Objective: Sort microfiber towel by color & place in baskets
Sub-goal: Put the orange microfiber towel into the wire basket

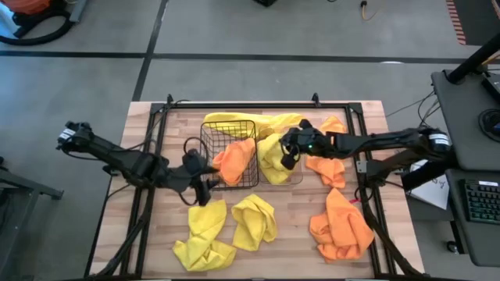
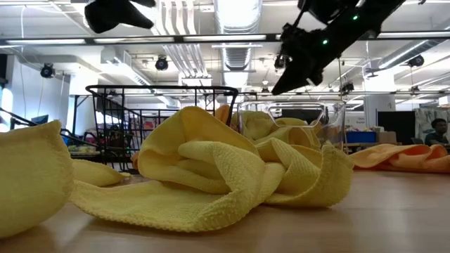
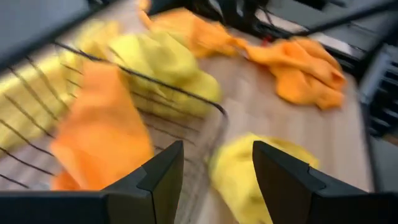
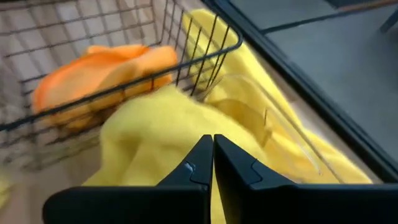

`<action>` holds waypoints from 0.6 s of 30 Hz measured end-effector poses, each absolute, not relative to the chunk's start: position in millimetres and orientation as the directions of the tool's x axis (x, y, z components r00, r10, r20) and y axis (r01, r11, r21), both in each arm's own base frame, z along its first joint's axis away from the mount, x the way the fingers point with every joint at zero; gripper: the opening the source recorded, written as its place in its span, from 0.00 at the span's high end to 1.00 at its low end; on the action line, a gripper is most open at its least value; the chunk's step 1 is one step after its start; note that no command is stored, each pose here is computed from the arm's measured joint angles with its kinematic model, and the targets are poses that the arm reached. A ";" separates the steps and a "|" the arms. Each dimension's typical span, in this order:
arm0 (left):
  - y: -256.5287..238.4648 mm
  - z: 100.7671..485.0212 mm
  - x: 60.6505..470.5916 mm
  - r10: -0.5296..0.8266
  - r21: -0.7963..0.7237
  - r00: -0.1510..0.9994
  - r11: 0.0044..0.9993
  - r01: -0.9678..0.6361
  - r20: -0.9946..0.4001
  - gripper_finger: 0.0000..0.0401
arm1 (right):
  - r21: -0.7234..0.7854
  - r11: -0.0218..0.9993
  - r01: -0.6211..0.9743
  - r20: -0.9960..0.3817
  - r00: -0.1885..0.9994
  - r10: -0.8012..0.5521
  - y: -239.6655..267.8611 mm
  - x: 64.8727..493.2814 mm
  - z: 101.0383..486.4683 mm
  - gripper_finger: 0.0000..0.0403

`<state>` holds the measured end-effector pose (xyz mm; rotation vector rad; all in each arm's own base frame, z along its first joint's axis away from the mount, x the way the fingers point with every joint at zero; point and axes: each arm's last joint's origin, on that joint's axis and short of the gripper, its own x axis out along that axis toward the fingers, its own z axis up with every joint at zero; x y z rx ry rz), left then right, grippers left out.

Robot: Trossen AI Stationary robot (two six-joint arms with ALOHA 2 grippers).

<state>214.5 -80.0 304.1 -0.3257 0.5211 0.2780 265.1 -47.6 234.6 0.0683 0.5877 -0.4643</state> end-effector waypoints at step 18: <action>-161.5 244.0 211.6 -0.221 -0.471 0.537 0.792 -0.388 -0.814 0.56 | 0.112 0.966 0.233 -0.460 0.874 -0.157 11.6 232.9 275.7 0.98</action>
